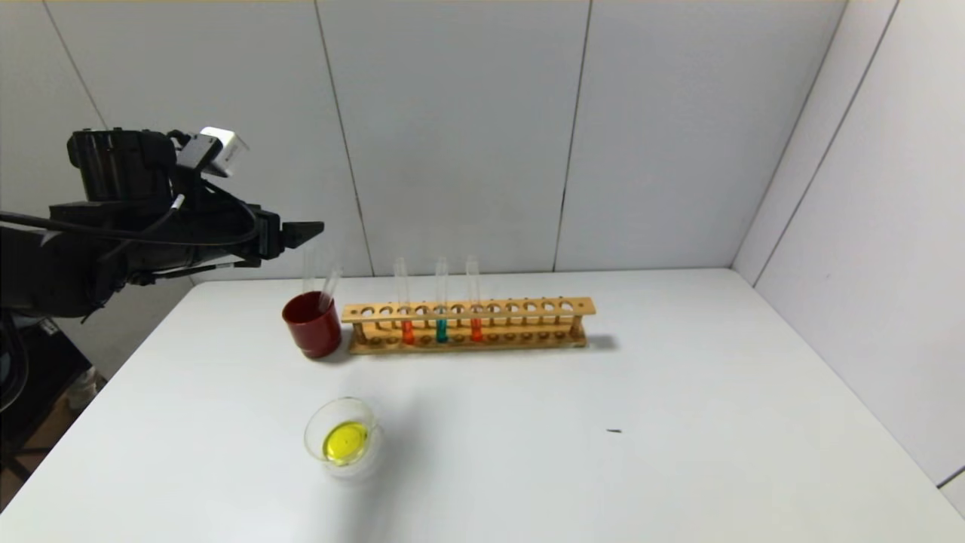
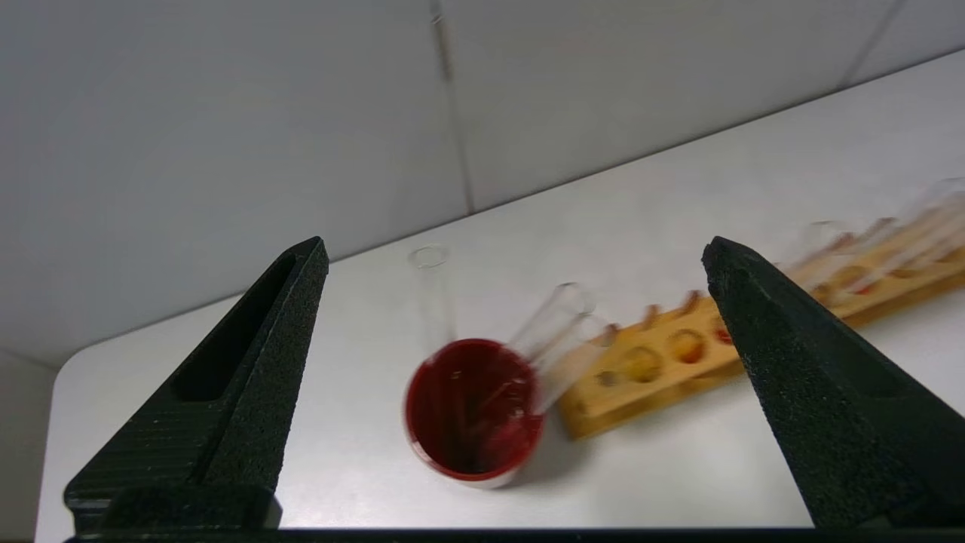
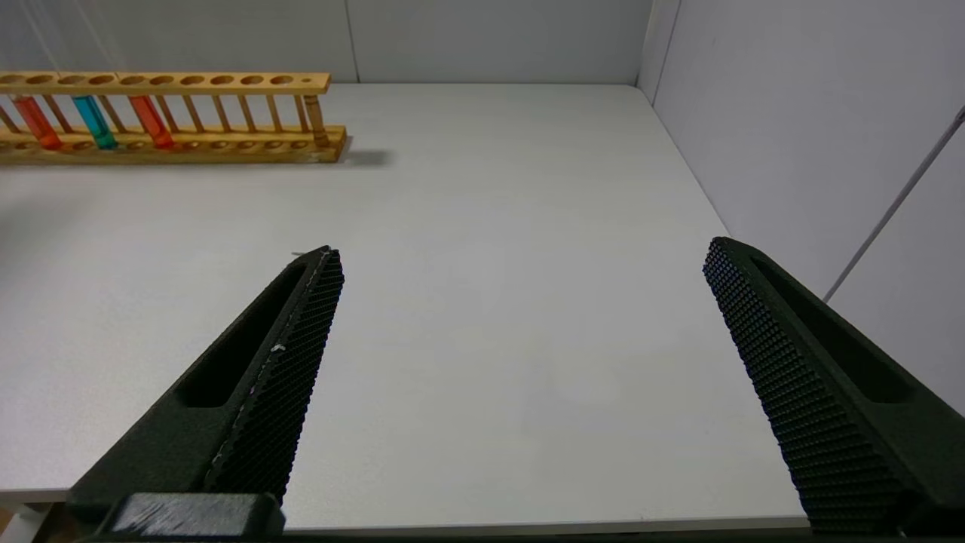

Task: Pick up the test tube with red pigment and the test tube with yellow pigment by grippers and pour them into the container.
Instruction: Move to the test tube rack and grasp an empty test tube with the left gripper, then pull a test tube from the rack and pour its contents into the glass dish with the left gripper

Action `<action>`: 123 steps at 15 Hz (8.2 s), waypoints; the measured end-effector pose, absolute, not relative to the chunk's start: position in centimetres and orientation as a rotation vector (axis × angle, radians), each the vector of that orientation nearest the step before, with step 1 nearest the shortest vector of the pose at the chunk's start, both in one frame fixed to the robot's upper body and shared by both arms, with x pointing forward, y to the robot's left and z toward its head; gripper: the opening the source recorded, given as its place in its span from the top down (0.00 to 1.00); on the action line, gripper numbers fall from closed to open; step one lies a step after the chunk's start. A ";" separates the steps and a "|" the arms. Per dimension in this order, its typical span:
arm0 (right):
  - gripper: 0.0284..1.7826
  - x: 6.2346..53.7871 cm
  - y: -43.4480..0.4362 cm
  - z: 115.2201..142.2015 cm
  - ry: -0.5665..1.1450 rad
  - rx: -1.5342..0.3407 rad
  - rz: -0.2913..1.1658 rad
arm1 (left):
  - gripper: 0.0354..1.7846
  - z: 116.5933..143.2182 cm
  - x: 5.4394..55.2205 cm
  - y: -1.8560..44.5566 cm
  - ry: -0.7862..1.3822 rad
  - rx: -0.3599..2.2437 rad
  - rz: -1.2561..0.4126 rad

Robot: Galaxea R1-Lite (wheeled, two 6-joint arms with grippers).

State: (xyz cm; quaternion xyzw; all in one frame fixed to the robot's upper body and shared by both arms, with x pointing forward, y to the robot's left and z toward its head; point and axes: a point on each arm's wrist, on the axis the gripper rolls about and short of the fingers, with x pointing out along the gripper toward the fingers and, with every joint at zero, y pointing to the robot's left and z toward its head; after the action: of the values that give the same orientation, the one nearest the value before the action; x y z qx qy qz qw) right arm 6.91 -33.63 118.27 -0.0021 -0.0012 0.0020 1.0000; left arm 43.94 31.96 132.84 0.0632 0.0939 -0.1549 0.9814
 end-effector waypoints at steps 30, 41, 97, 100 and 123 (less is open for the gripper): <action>0.02 6.9 -33.6 118.3 -0.003 -0.004 0.004 | 0.03 119.5 50.4 20.6 0.355 0.054 -0.395; 0.02 6.9 -33.6 118.3 -0.003 -0.004 0.004 | 0.83 120.9 50.1 19.5 0.316 0.052 -0.418; 0.02 6.9 -33.6 118.3 -0.003 -0.004 0.004 | 0.83 121.4 37.5 28.1 0.268 1.889 -0.779; 0.02 6.9 -33.6 118.3 -0.003 -0.004 0.004 | 0.83 121.2 37.6 28.0 0.266 1.907 -0.791; 0.02 6.9 -33.6 118.3 -0.003 -0.004 0.004 | 0.83 121.1 38.8 27.7 0.263 2.099 -0.753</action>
State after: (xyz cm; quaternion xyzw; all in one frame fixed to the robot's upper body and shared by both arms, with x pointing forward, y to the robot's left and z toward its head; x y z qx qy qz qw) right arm 6.91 -33.63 118.28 -0.0019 -0.0014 0.0020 1.0000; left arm 38.82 27.71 121.13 0.8426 0.1056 -0.3021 0.4332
